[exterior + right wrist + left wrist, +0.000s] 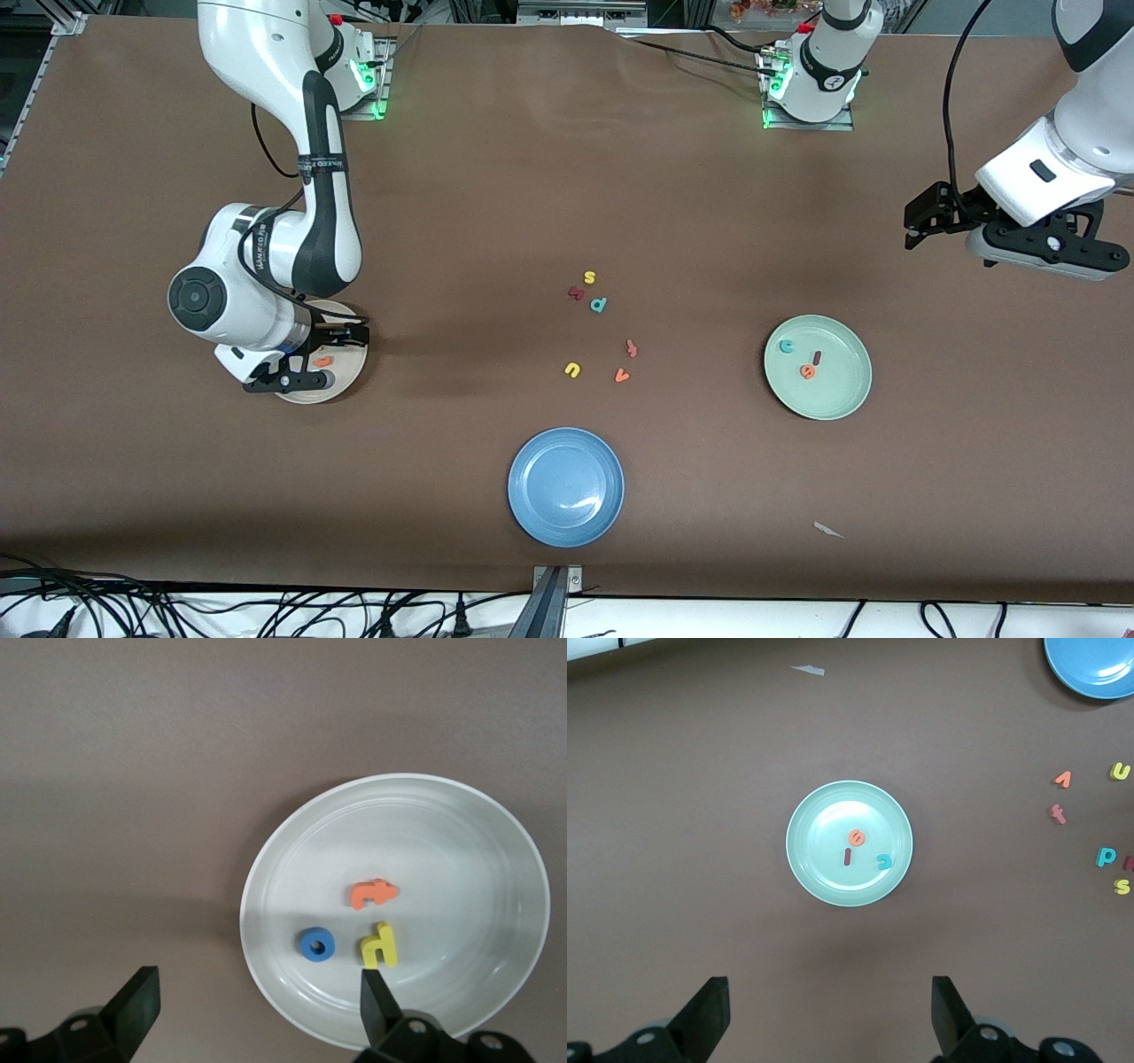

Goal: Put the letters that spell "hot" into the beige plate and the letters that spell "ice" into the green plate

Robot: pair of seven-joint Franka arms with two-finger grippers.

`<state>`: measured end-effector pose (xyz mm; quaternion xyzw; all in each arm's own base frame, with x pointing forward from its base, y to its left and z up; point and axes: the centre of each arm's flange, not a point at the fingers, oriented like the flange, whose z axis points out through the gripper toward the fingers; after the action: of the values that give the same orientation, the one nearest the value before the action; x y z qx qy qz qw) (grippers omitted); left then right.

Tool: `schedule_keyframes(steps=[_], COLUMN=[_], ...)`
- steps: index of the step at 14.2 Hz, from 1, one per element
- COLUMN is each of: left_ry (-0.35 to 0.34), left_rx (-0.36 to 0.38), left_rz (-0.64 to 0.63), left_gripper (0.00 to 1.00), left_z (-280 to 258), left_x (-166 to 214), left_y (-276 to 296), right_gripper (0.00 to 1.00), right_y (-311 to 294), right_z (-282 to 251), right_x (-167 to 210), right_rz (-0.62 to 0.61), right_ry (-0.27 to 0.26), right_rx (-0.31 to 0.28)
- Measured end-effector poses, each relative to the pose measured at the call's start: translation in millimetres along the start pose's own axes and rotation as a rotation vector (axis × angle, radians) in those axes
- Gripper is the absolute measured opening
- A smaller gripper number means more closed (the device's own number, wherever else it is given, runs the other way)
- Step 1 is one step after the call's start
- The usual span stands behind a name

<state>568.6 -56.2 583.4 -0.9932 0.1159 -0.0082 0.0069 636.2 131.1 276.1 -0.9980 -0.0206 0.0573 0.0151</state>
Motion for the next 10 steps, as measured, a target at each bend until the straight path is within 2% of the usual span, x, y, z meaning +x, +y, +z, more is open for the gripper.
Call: schedule_keyframes(steps=[2,4,7,10], left_ry=[0.000,0.003,0.004,0.004], left_rx=[0.000,0.001,0.002,0.002], left_rz=[-0.005,-0.019,-0.034,-0.036], left_gripper=[1.00,1.00,1.00,1.00], left_z=[1.5,0.7,0.1,-0.6], left_x=[-0.6,-2.0,-4.3,-5.0], left_y=[-5.5,-15.6,-26.9,-28.2], right_gripper=[1.00,1.00,1.00,1.00], right_y=[-2.1,-12.3,-22.1,-1.3], right_z=[-10.0,-26.6,-50.3,-75.3], right_x=[1.3,3.0,-0.8,-4.8], right_rz=[0.029,0.009,-0.025,-0.033], right_ry=[0.016,0.025,-0.016,-0.037], right_rx=[-0.007,-0.029,-0.063,-0.082])
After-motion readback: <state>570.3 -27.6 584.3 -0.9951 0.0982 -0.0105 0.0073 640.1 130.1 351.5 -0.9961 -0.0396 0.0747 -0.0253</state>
